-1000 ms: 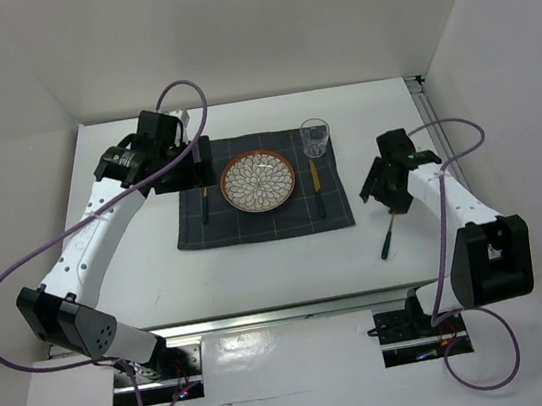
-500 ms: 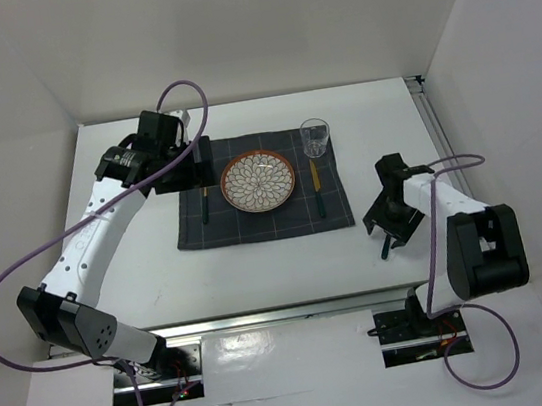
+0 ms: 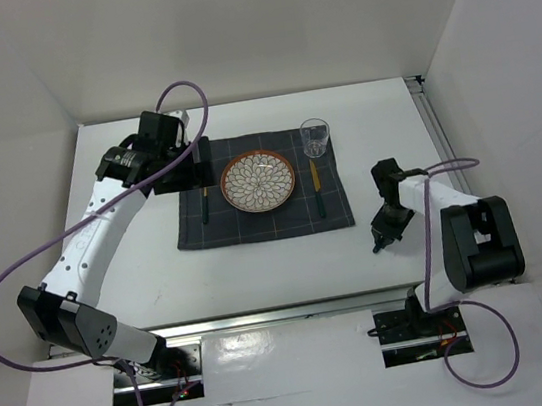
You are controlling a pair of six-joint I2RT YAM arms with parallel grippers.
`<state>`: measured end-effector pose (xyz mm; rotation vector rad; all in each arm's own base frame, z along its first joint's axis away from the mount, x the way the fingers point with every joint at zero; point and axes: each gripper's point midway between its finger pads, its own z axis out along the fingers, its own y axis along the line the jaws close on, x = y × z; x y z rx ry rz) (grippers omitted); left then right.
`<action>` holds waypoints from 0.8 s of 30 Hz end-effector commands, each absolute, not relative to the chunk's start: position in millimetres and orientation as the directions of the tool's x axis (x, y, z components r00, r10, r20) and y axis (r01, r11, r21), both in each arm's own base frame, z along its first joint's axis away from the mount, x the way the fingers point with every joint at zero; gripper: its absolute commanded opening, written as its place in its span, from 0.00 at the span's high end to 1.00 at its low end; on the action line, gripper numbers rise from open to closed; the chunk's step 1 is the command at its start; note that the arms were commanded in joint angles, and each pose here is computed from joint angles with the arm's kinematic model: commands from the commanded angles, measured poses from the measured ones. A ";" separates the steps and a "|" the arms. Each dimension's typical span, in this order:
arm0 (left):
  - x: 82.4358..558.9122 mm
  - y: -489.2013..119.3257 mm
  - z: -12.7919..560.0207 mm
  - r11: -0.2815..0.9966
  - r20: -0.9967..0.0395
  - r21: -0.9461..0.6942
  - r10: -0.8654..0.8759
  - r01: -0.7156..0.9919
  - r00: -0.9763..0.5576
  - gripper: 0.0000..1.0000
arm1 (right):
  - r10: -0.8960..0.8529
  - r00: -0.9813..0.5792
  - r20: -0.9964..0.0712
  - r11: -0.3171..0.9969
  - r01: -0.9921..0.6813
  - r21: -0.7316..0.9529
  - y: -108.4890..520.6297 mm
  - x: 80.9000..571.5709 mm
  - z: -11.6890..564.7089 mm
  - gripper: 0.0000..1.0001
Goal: Set the dinner table for one person
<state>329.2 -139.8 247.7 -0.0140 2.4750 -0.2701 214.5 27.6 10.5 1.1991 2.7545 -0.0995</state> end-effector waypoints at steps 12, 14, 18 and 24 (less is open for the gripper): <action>331.9 -129.8 265.8 0.982 -0.645 -0.187 -0.127 -0.006 -0.753 0.01 | 0.272 -0.856 -0.439 0.961 0.220 0.166 94.1 357.0 88.6 0.89; 331.9 -129.8 265.8 0.982 -0.645 -0.187 -0.127 -0.006 -0.753 0.01 | 0.247 -0.867 -0.433 0.967 0.189 0.173 105.2 372.0 88.4 0.88; 324.2 -126.7 261.6 0.983 -0.635 -0.181 -0.124 -0.009 -0.763 0.01 | 0.159 -0.898 -0.411 0.984 0.113 0.136 122.0 385.6 67.0 0.88; 322.2 -120.3 264.6 0.985 -0.646 -0.173 -0.125 -0.015 -0.753 0.01 | 0.132 -0.921 -0.367 0.989 0.097 0.111 137.0 385.1 37.7 0.82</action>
